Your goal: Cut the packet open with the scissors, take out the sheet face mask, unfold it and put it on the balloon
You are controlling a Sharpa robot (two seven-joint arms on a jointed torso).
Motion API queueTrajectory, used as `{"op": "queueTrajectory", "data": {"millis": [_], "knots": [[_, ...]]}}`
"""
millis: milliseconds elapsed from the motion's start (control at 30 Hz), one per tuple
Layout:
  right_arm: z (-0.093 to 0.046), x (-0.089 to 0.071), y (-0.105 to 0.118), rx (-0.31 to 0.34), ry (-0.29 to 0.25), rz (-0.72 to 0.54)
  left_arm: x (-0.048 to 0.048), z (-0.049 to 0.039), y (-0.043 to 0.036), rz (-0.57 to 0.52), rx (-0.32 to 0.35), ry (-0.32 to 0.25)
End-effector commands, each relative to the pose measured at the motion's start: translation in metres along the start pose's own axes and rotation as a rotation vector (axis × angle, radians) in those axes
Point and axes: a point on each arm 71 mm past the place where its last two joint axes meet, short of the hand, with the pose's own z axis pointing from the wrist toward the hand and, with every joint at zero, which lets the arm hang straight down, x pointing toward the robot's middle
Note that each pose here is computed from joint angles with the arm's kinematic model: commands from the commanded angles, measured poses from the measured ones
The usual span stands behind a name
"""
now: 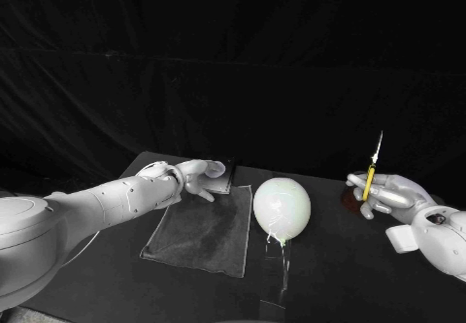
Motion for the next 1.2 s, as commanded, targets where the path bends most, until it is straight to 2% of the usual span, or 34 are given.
{"op": "queueTrajectory", "data": {"millis": [33,200,567,833,1200], "knots": [[0.0003,0.0033,0.0013,-0.009,0.026,-0.005,0.0005,0.0017,0.0015,0.03,-0.017,0.013],[0.0006,0.0042,0.0014,-0.009,0.029,-0.005,0.0006,0.0035,0.0032,0.043,-0.027,0.014],[0.0016,0.0069,0.0016,-0.008,0.038,-0.004,0.0035,0.0083,-0.0004,0.048,-0.028,0.025],[0.0024,0.0096,0.002,-0.009,0.048,-0.003,0.0072,0.0103,0.0013,0.057,-0.061,0.07],[0.0026,0.0107,0.0021,-0.009,0.053,-0.004,0.0097,0.0101,0.0027,0.06,-0.072,0.105]]}}
